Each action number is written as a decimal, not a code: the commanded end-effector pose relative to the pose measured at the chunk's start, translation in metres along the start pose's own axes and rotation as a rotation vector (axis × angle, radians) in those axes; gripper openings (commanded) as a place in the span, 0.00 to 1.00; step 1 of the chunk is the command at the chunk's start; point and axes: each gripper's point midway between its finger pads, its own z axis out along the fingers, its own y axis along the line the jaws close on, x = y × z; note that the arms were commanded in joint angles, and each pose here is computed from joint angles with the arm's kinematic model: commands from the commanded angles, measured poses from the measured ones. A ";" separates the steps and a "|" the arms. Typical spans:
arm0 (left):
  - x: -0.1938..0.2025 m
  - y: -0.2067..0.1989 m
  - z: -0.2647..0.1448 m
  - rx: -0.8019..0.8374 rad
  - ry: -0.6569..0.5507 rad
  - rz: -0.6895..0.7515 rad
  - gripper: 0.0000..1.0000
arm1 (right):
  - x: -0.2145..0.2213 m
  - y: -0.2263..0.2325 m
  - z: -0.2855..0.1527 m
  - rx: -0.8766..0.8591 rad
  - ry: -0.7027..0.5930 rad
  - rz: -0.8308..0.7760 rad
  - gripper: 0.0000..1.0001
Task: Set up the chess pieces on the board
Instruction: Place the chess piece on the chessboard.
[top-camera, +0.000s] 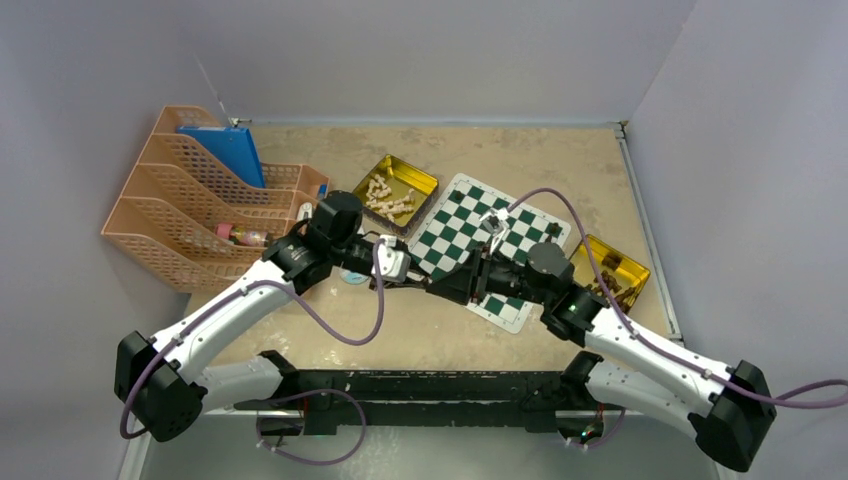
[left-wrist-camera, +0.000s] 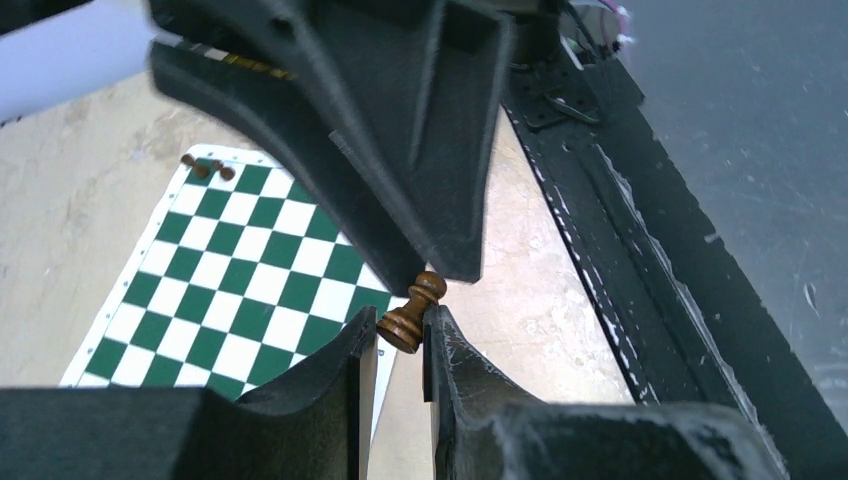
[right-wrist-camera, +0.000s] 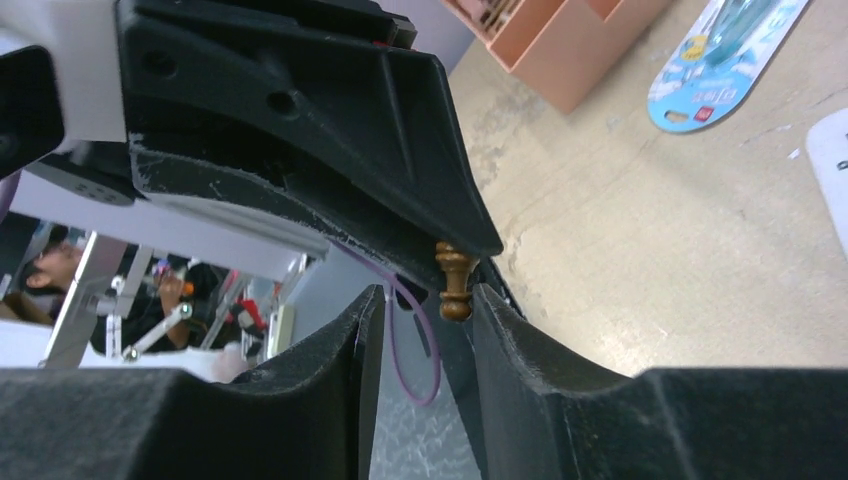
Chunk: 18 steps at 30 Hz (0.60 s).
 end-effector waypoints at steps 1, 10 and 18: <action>-0.024 0.031 -0.005 -0.161 -0.052 -0.101 0.00 | -0.035 0.021 -0.012 -0.044 -0.201 0.003 0.41; -0.047 0.051 -0.009 -0.318 -0.198 -0.274 0.00 | -0.069 0.028 -0.030 -0.026 -0.399 -0.014 0.37; -0.050 0.061 -0.013 -0.405 -0.289 -0.361 0.00 | -0.079 0.026 -0.023 0.002 -0.411 0.015 0.34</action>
